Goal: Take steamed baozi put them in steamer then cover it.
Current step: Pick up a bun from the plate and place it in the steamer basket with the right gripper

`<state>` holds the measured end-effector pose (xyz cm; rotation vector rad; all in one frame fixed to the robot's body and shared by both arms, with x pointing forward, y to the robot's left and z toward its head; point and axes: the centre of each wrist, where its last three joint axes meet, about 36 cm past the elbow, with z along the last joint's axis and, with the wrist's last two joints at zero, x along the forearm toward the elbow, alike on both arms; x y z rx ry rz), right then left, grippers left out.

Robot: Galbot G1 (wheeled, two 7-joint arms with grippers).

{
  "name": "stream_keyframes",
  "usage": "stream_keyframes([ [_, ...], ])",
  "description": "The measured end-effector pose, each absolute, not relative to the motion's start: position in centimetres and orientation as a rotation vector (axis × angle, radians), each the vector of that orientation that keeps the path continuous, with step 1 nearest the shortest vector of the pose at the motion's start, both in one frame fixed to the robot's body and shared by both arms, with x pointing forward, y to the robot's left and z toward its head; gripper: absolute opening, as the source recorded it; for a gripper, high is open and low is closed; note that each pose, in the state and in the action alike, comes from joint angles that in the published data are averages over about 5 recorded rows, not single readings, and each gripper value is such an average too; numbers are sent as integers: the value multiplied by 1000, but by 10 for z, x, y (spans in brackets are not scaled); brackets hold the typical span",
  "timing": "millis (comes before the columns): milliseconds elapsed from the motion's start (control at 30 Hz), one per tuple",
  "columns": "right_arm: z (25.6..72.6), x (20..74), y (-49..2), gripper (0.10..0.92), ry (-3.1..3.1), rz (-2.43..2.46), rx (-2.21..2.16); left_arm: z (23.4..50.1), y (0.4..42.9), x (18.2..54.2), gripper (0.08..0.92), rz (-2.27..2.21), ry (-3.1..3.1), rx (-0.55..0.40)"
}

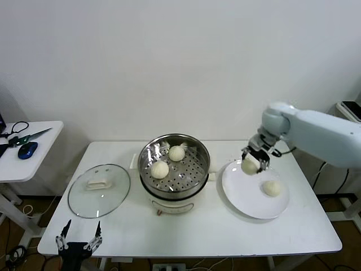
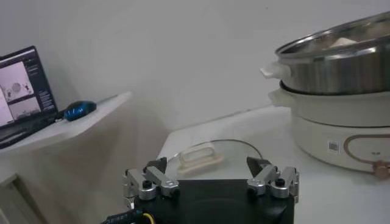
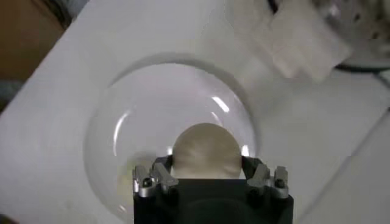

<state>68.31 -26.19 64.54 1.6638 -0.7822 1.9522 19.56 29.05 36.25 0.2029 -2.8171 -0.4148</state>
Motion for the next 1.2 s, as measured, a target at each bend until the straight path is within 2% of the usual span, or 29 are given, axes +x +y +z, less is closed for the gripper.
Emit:
stream_keyframes([
  [233, 703, 688, -181, 731, -572, 2186, 1772, 361, 291, 196, 823, -410, -2814, 204],
  [433, 712, 682, -104, 734, -385, 2305, 1877, 361, 290, 199, 823, -405, -2816, 200],
  [767, 669, 656, -10, 738, -69, 2363, 2040, 361, 294, 200, 823, -415, -2817, 190],
  [1200, 605, 630, 40, 739, 120, 2307, 2182, 357, 297, 198, 823, -412, -2810, 183],
])
